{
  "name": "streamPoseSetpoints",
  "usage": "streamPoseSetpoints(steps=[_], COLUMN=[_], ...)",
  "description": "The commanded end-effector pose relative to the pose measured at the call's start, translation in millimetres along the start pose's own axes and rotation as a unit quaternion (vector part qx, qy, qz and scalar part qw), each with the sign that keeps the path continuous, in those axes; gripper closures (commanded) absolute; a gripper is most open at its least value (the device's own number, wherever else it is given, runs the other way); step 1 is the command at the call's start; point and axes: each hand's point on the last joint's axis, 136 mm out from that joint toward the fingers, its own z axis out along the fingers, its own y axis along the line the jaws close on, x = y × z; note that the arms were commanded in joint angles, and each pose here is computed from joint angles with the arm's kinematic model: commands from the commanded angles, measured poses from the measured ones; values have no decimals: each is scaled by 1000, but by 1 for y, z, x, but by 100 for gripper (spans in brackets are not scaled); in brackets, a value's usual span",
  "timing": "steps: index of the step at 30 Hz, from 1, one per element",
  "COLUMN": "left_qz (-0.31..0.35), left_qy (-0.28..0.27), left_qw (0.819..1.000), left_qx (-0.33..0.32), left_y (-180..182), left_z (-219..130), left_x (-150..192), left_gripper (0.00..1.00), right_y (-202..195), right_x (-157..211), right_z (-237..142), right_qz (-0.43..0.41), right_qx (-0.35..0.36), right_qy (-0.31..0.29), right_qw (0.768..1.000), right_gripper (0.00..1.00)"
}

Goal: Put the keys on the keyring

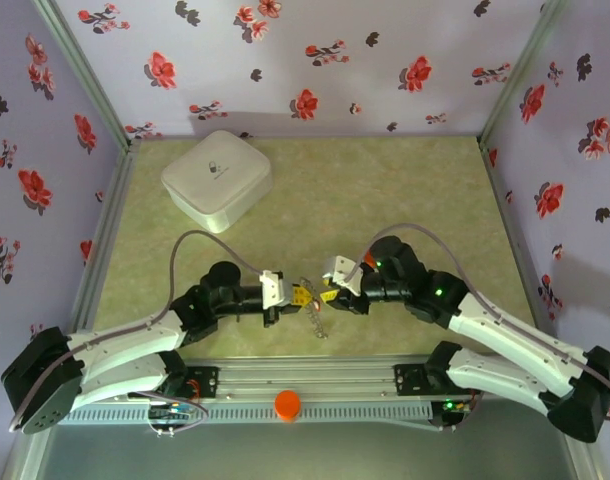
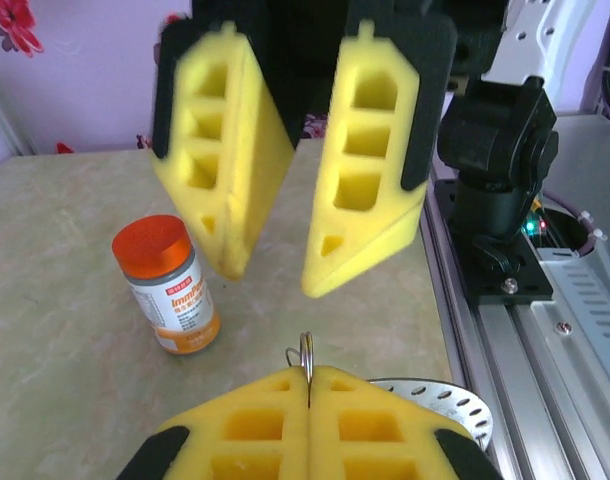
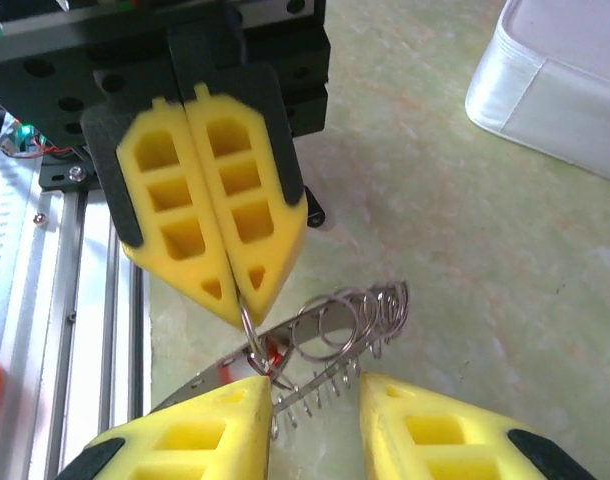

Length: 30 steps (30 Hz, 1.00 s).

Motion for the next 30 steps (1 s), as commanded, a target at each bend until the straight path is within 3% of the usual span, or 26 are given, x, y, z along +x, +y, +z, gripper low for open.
streamPoseSetpoints(steps=[1,14,25,26,27,30], left_qz=[9,-9,-2,1,2,8], left_qy=[-84,-99,-88,-83,-75,-41], left_qw=[996,995,996,997,997,999], left_qx=[-9,3,2,-3,-10,-13], left_y=[2,-1,-1,1,3,3], left_z=[-5,-5,-4,-4,-4,-4], left_x=[-38,-42,-38,-37,-34,-23], left_gripper=[100,100,100,99,86,74], right_y=[7,13,19,19,19,15], right_x=[-17,-24,-28,-28,-28,-23], right_z=[-2,-2,-1,-1,-1,0], right_qz=[27,41,37,36,34,27], right_qx=[-21,-42,-64,-65,-65,-58], right_qy=[-65,-89,-92,-90,-86,-61], right_qw=[997,994,993,993,994,996], right_gripper=[70,75,99,100,100,100])
